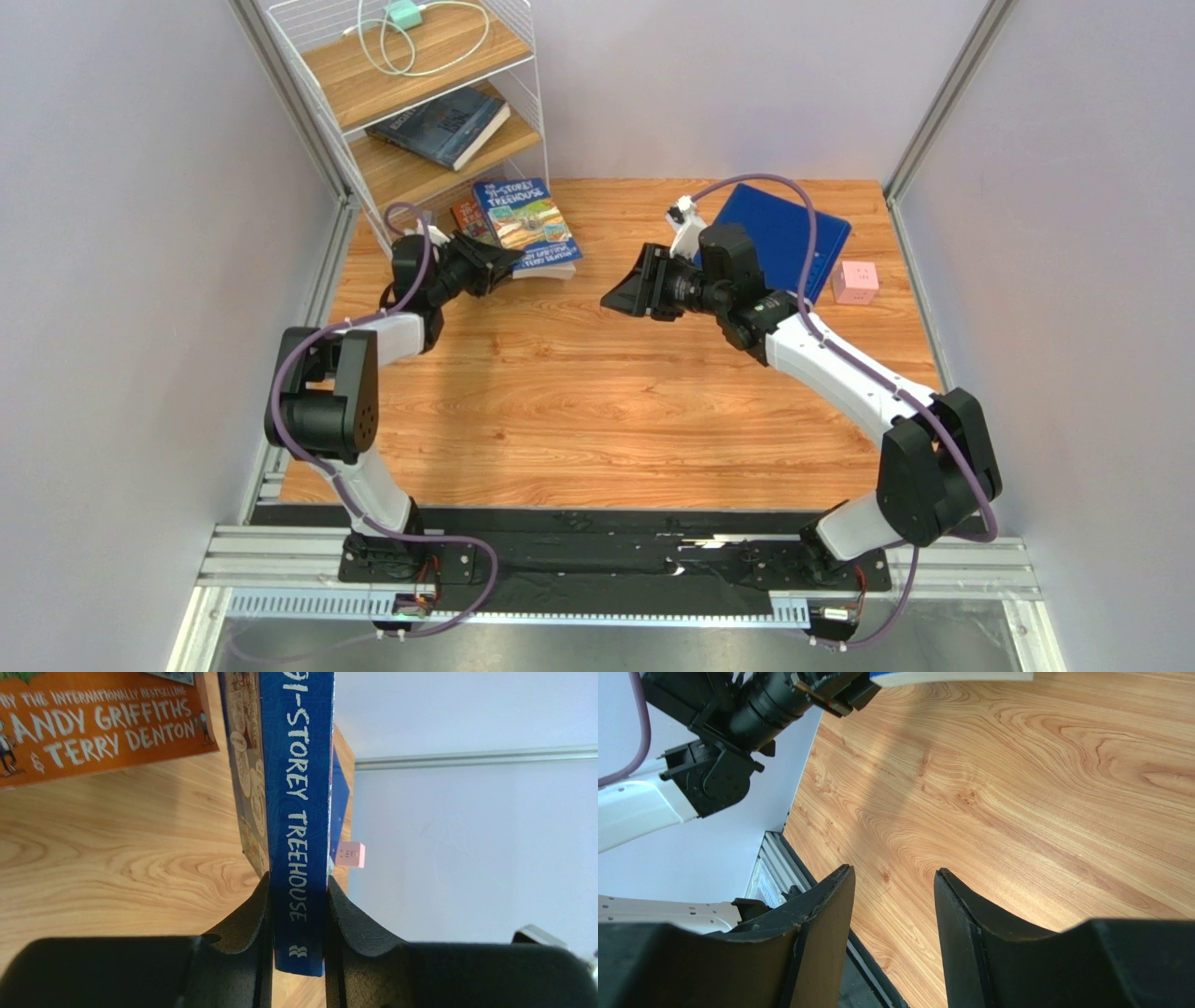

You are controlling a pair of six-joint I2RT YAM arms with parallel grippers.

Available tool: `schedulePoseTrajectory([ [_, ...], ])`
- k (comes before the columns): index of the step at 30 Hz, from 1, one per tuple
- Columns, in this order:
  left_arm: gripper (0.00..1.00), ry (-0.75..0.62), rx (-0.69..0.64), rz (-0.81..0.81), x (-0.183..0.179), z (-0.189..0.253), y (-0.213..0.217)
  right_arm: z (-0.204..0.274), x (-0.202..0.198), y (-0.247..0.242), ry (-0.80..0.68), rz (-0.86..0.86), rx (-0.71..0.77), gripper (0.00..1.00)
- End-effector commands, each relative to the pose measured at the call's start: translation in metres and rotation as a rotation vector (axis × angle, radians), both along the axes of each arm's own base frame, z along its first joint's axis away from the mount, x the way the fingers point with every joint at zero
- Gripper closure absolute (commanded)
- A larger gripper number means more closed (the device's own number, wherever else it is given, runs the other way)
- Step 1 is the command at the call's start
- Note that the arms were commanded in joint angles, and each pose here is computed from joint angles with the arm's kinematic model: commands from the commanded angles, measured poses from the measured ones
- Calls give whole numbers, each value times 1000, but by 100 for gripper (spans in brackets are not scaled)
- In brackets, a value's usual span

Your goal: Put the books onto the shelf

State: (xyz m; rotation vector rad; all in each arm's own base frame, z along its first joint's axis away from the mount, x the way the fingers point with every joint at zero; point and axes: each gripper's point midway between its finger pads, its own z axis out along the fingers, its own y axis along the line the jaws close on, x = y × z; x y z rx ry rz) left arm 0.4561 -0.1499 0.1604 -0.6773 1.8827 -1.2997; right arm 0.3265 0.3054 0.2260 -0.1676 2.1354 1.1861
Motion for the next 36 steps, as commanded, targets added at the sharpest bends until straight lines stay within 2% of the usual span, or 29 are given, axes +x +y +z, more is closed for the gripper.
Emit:
schedulePoseTrajectory([
  [1, 100, -114, 54, 38, 29, 40, 8, -5, 2, -2, -11, 1, -17, 49],
  [5, 99, -52, 128, 55, 39, 30, 14, -15, 3, 1, 13, 16, -20, 50],
  [9, 90, 54, 172, 67, 48, 16, 21, -21, 3, 2, 24, 23, -19, 50],
  [10, 84, 83, 181, 68, 49, 8, 23, -21, 2, 3, 25, 26, -18, 50],
  [15, 75, 158, 188, 104, 48, -5, 30, -23, 0, 2, 25, 28, -22, 50],
  [16, 68, 173, 199, 111, 47, -8, 32, -24, -1, 2, 26, 29, -23, 50],
  [18, 64, 221, 221, 132, 44, -14, 38, -24, -1, 1, 26, 29, -23, 50],
  [23, 58, 318, 248, 153, 32, -24, 44, -29, -3, -1, 34, 27, -28, 50],
  [27, 50, 397, 269, 150, 25, -35, 48, -31, -6, -1, 38, 31, -22, 51],
  [32, 50, 482, 263, 131, 13, -54, 48, -32, -10, -2, 38, 36, -16, 51],
  [36, 50, 487, 287, 103, 4, -59, 48, -32, -11, -2, 38, 36, -13, 51],
])
